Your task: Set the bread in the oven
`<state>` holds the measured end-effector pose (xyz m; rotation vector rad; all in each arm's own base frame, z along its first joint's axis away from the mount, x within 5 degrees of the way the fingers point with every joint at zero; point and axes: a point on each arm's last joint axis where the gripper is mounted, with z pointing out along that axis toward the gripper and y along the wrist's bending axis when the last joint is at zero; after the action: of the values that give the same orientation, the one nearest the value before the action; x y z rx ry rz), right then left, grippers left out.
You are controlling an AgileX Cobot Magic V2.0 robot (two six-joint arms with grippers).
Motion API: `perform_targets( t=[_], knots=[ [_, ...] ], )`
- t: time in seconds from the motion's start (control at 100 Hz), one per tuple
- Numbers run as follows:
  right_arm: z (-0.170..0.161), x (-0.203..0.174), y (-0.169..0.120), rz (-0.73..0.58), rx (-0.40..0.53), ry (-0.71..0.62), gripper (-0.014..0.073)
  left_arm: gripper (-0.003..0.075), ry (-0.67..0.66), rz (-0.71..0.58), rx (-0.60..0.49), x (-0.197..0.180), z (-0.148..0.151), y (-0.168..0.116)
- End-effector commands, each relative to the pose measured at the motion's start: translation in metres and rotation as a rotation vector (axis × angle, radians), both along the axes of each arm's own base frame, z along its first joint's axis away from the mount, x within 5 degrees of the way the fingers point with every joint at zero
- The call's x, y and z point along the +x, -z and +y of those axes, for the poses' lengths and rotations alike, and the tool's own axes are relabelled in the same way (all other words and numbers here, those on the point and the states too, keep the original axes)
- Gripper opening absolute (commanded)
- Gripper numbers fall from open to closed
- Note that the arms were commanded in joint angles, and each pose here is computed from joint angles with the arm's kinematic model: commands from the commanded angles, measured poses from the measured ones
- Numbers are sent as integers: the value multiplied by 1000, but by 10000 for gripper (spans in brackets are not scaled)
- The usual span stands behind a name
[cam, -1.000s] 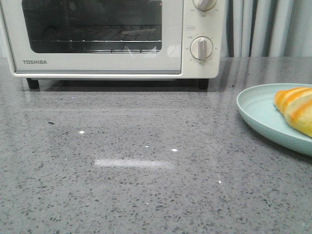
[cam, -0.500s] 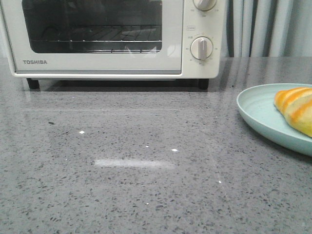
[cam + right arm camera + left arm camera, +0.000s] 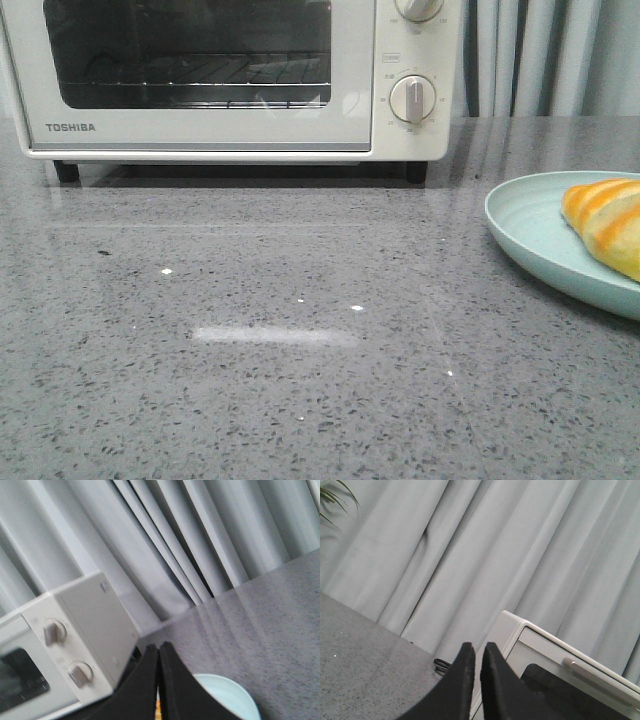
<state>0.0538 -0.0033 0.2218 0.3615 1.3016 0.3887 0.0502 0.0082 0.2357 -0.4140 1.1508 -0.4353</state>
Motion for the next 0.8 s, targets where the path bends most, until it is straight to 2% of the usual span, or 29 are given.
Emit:
perform_targets(
  t=[0.0,0.05,0.2,0.28,0.39,0.63,0.79],
  knots=[
    [-3,-5,-8,-131,100,5,-45,-20,-25,-102,-17,-5,3,-2],
    [-3,-5,-8,-137,130,-2,-45,-20,-26,-106,-24,-6,3,-2],
    [-3,-6,-14,-160,110,-1,-45,-20,-19,-149,-53,-8,4,-9],
    [1,-8,-25,-143,-13,-6,-45,-20,7,-106,-17,-9,0,-18],
    [4,-14,-43,-83,-161,-5,-45,-20,27,-30,123,-14,-6,-39],
    [2,-27,-77,-51,-302,24,-45,-19,20,62,272,-30,-9,-96],
    [1,-35,-92,-59,-394,58,-45,-19,111,143,312,-23,-14,-123]
  ],
)
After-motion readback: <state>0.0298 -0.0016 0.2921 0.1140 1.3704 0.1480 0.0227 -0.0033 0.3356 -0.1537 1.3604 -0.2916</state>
